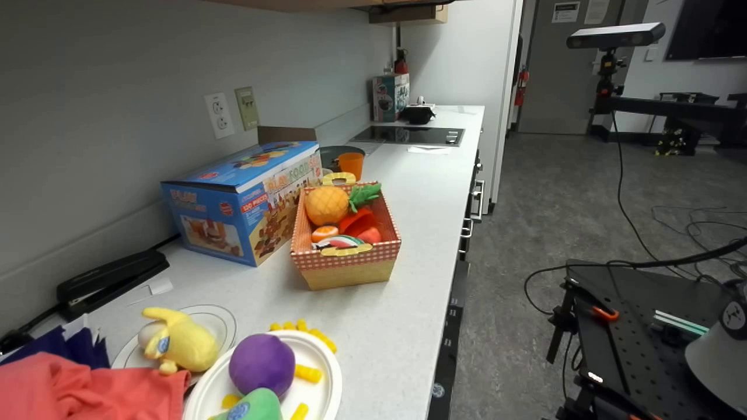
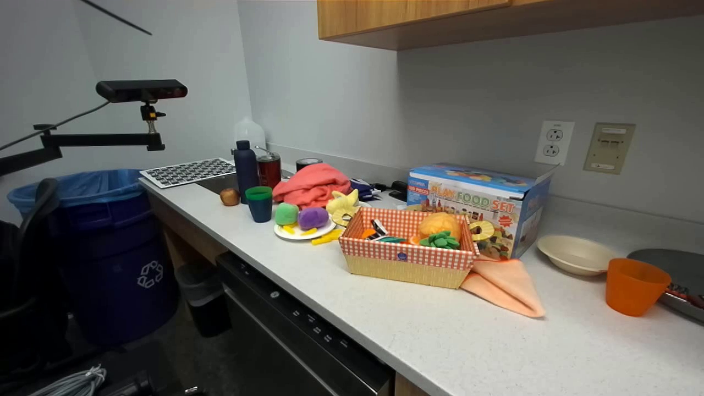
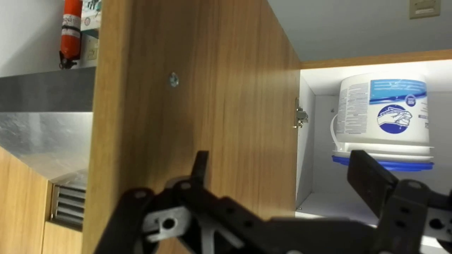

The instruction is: Close the top right cabinet door

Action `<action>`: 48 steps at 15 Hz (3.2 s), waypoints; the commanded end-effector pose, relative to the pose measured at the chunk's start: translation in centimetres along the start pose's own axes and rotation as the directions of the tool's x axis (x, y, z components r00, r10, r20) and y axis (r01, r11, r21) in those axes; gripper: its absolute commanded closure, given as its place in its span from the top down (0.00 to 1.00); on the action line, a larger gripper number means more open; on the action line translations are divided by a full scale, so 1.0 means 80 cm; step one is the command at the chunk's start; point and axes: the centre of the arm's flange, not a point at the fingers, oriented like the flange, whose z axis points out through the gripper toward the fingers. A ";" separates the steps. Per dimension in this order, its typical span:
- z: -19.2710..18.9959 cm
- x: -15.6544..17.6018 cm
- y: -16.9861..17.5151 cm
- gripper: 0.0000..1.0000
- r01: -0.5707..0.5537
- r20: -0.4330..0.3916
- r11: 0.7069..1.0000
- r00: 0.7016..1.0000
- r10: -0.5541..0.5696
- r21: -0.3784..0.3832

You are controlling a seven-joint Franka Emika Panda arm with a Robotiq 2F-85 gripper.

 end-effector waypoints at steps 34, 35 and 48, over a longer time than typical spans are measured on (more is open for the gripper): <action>-0.038 0.044 0.004 1.00 -0.111 -0.020 0.983 0.993 0.115 0.148; -0.034 0.050 -0.006 1.00 -0.096 -0.023 0.984 0.995 0.100 0.151; -0.050 0.096 -0.107 1.00 0.073 -0.047 0.972 0.997 -0.064 0.225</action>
